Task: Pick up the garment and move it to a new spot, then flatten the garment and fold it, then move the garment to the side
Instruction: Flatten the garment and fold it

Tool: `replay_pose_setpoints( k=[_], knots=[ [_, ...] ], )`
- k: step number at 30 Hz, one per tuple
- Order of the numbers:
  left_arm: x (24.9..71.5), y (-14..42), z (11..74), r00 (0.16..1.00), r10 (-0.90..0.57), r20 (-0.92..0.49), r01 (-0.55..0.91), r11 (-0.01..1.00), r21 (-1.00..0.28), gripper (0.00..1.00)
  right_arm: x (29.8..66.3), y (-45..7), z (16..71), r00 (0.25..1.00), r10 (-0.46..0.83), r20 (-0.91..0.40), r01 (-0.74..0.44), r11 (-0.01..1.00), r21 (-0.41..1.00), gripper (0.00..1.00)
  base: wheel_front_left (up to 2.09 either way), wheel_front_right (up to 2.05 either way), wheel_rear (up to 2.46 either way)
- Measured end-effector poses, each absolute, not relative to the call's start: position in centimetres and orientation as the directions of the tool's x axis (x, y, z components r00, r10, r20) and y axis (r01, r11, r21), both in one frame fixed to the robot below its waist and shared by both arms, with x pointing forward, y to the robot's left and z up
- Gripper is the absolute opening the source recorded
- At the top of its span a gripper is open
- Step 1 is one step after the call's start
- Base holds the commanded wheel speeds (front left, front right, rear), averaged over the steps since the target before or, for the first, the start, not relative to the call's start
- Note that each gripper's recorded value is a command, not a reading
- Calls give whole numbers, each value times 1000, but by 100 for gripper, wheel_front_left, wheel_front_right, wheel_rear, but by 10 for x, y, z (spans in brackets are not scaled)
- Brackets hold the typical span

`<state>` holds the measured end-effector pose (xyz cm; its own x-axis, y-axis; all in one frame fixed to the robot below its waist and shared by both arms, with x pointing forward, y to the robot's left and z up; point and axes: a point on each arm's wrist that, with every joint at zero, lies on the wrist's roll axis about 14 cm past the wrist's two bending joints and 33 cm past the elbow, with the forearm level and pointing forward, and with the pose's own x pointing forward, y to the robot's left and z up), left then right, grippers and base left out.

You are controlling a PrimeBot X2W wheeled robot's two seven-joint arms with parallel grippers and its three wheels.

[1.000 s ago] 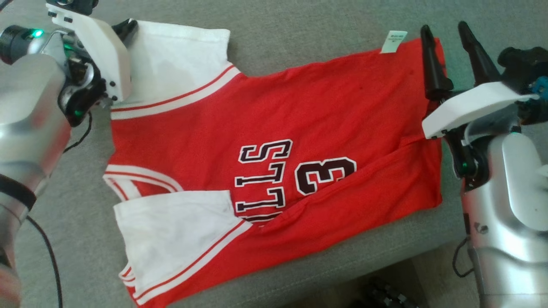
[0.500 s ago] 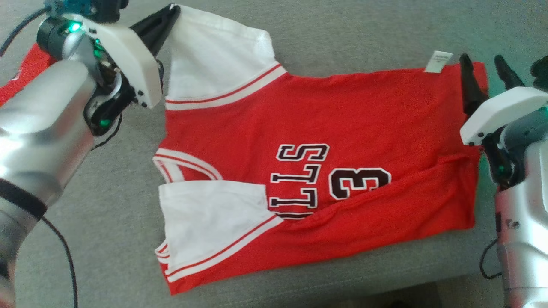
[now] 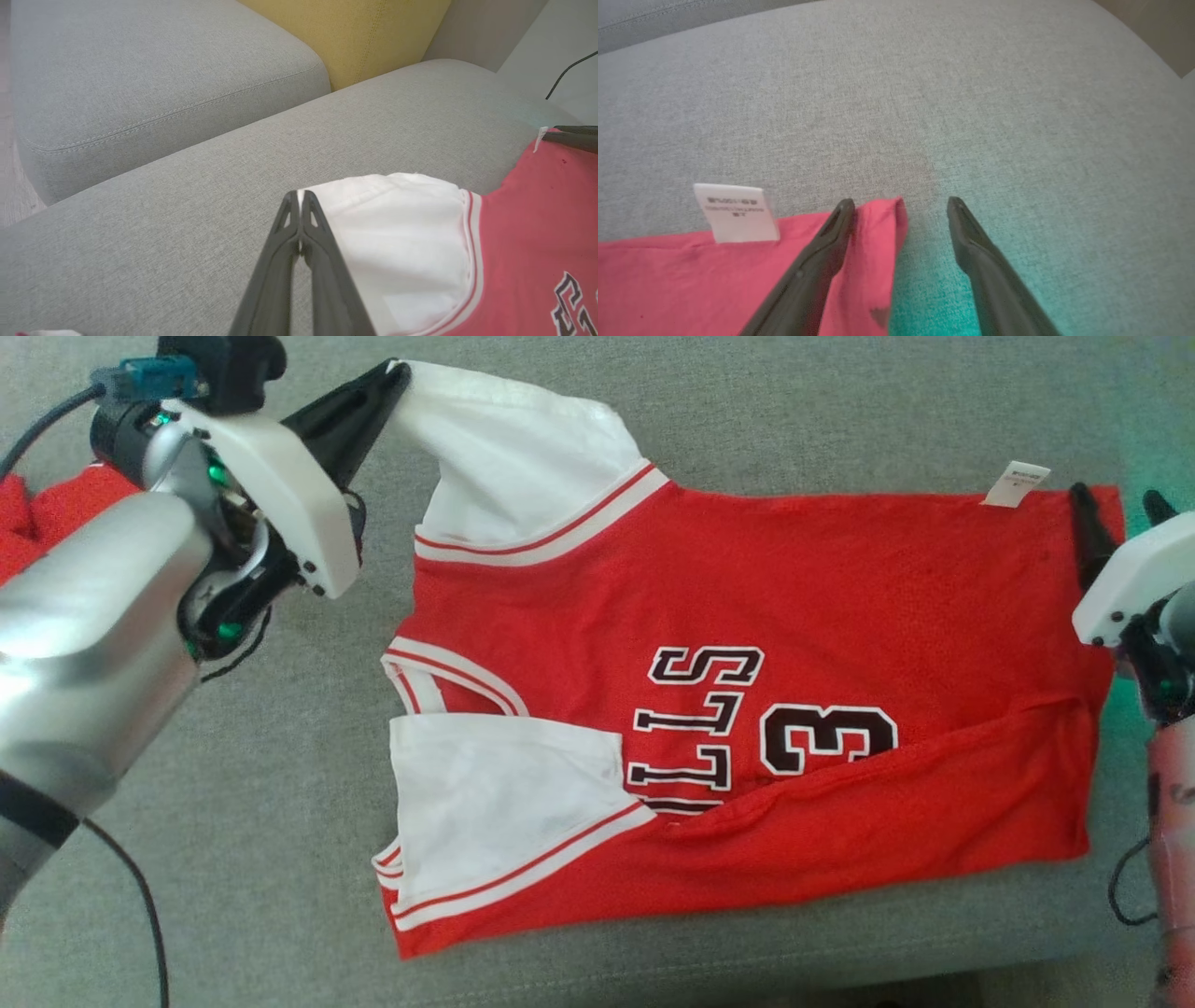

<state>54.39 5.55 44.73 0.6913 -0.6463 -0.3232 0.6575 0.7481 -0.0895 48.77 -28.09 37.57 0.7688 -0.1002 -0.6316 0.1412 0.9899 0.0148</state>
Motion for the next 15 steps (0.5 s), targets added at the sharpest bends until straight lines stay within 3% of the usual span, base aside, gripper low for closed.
replay_pose_setpoints(
  k=[5,6,7,15],
  knots=[
    [545,58,445,694,-643,-325,655,751,-88,0,487,-280,366,745,-93,-661,135,991,11,100,0,0,0],
    [545,58,445,693,-643,-325,655,750,-89,0,487,-278,363,738,-88,-670,130,991,14,86,0,0,0],
    [545,58,444,694,-641,-328,653,752,-88,0,488,-275,362,733,-74,-677,122,992,23,0,0,0,0],
    [553,74,441,734,-592,-333,610,790,-61,0,498,-277,370,762,-69,-644,105,994,17,0,0,0,0]
  ],
)
